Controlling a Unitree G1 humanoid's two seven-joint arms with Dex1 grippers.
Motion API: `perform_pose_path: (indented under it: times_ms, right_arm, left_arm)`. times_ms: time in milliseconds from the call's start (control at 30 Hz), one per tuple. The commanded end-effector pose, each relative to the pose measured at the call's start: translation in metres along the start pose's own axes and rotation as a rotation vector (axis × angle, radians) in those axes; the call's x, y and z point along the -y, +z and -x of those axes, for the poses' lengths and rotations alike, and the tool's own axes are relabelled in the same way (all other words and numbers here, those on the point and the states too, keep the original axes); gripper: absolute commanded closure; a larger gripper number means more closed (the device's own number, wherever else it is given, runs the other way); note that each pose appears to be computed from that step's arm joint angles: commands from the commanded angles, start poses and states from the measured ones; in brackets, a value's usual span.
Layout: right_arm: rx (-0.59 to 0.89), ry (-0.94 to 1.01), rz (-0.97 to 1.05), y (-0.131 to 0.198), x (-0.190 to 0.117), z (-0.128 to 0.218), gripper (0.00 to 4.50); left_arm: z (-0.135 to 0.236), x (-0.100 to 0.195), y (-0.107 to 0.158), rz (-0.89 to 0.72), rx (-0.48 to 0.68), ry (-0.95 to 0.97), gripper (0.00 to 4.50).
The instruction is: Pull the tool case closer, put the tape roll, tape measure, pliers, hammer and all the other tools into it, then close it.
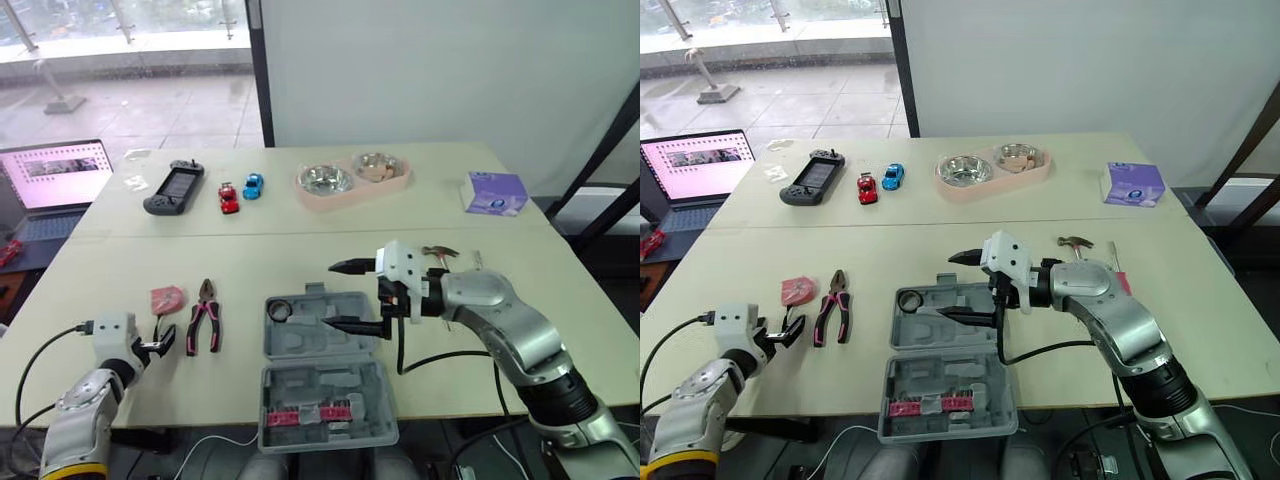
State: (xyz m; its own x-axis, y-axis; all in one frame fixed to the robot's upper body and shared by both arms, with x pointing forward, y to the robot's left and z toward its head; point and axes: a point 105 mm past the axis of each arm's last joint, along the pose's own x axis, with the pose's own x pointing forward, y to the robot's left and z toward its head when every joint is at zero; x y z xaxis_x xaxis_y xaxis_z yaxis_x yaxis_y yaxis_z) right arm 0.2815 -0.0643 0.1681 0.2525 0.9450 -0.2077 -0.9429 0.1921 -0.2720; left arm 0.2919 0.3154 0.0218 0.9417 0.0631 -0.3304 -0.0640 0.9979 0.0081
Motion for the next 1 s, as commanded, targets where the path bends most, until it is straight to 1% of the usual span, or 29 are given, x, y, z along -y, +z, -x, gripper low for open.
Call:
perform_pose_path:
  times_ms: [33,100,133,167,200,267,367,733,900,1000]
  right_arm:
    - [0.029,-0.009,0.043,0.012,0.002,0.001,0.00]
    - [0.025,-0.013,0.041,0.013,0.002,0.002,0.00]
    - [0.023,-0.015,0.041,0.013,0.002,0.003,0.00]
    - [0.021,-0.017,0.039,0.012,0.002,0.003,0.00]
    - [0.020,-0.017,0.039,0.012,0.002,0.003,0.00]
    - [0.018,-0.019,0.038,0.012,0.002,0.003,0.00]
    - [0.016,-0.023,0.034,0.012,0.001,0.004,0.00]
    - [-0.008,-0.042,0.027,0.007,0.002,0.007,0.00]
    - [-0.028,-0.050,0.021,0.002,0.001,0.009,0.00]
    - [-0.039,-0.048,0.018,-0.001,-0.001,0.010,0.00]
  left_arm:
    - [-0.006,0.007,-0.006,0.006,-0.020,-0.015,0.07]
    - [-0.008,0.011,-0.010,0.013,-0.031,-0.027,0.58]
    - [-0.009,0.013,-0.012,0.015,-0.035,-0.036,0.91]
    - [-0.010,0.015,-0.013,0.015,-0.037,-0.041,1.45]
    - [-0.010,0.016,-0.014,0.016,-0.037,-0.042,1.85]
    - [-0.011,0.019,-0.015,0.024,-0.040,-0.051,3.02]
    - [-0.010,0.023,-0.017,0.024,-0.044,-0.065,4.48]
    - [-0.012,0.020,-0.014,0.024,-0.038,-0.063,4.48]
    - [0.002,0.019,-0.016,0.015,-0.030,-0.057,4.48]
    - [0.023,0.019,-0.020,0.017,-0.015,-0.068,4.48]
